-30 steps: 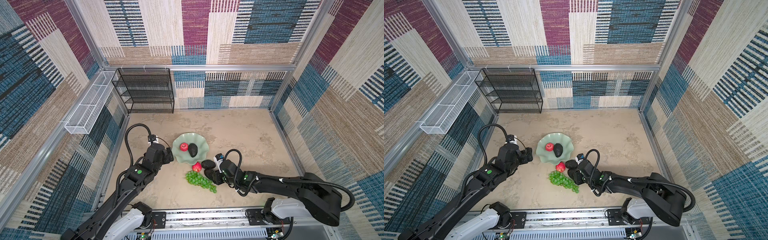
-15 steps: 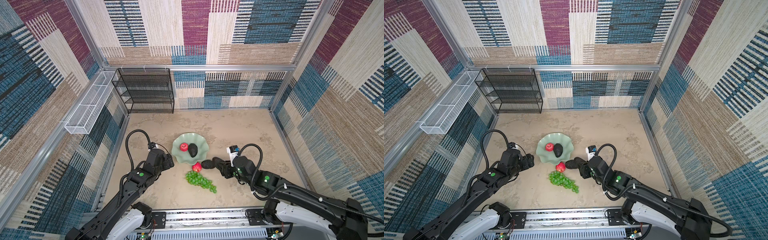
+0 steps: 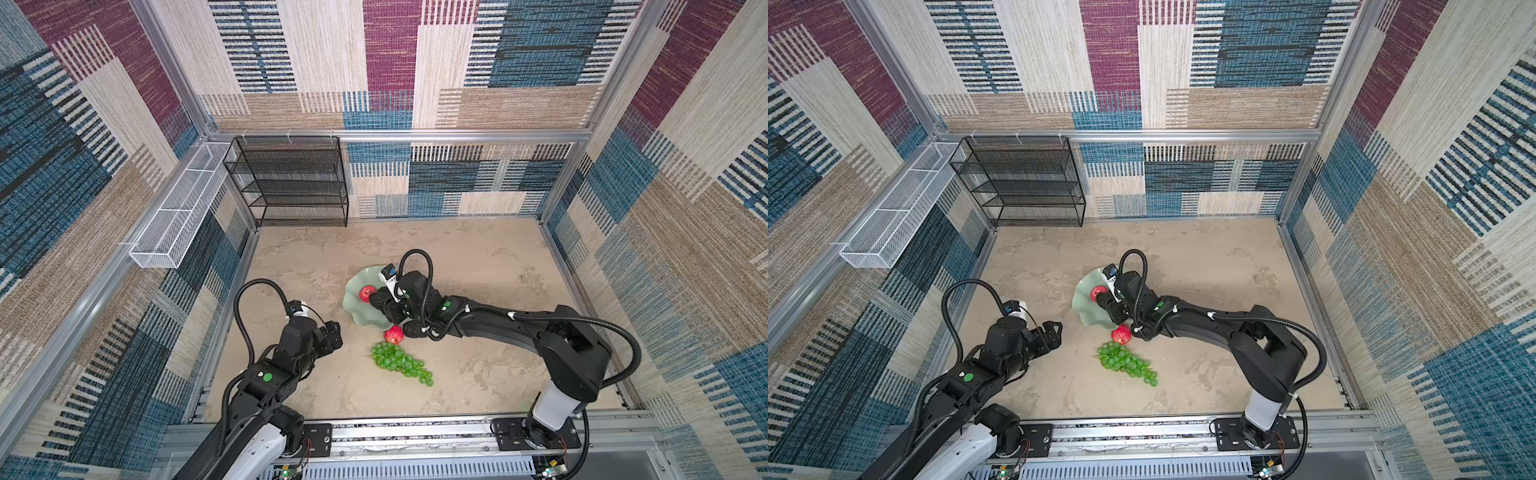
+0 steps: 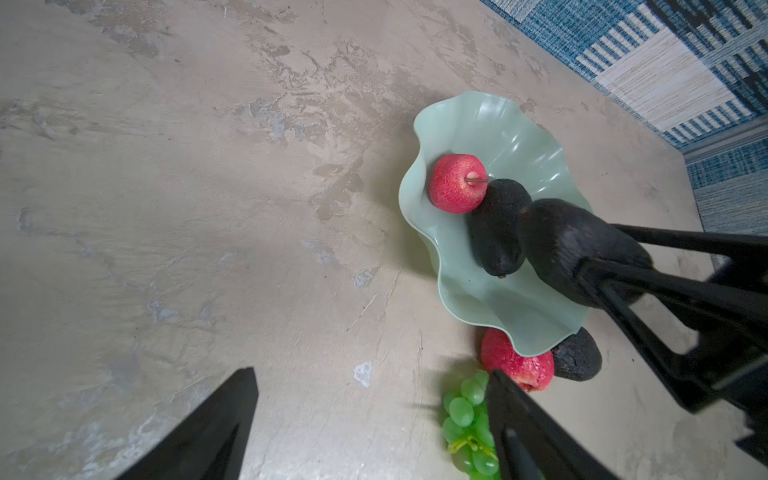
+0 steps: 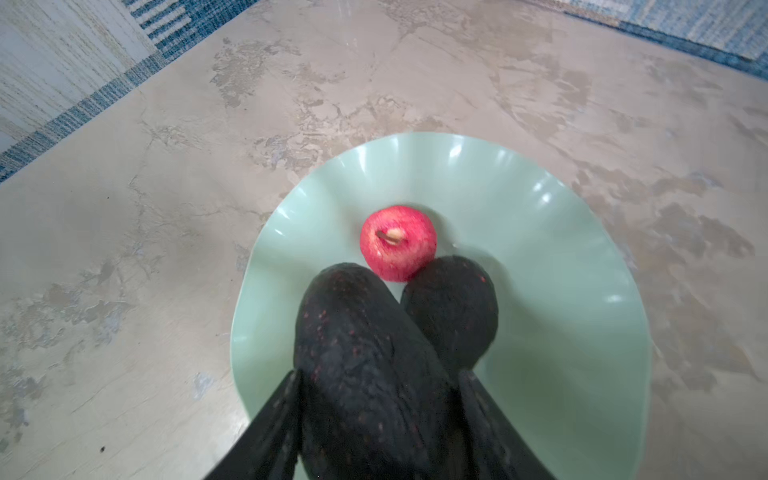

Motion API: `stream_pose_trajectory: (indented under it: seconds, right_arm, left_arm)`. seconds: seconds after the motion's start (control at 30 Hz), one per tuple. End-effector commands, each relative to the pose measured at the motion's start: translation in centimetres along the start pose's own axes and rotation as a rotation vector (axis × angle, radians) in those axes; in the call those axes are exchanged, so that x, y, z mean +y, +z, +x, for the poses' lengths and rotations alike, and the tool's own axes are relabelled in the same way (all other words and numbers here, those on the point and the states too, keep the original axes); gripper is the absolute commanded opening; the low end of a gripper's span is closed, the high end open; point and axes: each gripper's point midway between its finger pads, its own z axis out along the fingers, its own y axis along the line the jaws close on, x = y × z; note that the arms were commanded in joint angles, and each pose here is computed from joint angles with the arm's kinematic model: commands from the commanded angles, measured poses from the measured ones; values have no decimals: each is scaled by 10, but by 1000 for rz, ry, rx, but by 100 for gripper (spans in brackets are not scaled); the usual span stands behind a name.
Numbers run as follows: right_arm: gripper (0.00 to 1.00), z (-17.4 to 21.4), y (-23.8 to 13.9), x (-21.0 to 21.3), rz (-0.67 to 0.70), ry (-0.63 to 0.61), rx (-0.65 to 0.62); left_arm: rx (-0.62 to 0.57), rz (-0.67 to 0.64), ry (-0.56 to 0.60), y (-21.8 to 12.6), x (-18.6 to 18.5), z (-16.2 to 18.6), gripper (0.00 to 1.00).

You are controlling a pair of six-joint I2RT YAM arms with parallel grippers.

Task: Place and organize the fake fruits in the fruit bowl
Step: 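Carry the avocado into the bowl and open the right gripper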

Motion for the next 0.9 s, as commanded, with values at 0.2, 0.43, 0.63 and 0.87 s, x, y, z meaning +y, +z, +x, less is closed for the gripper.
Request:
stream_pose_trajectory:
  seconds: [0.2,0.43,0.63,0.87]
  right_arm:
    - [50,2,44,8,-60,-62,35]
    - [68,2,43,5,-55,-40,41]
    - [76,-14,-10,-8,-9,8,-29]
    - [89,51,-81,-37,104,67,-12]
  left_arm:
    - [21,-17,-16,-2,7,7,89]
    - [25,-8,-15,3,5,8,89]
    - [22,-8,-1,5,2,5,89]
    - [6,-8,26,9,-1,-1,89]
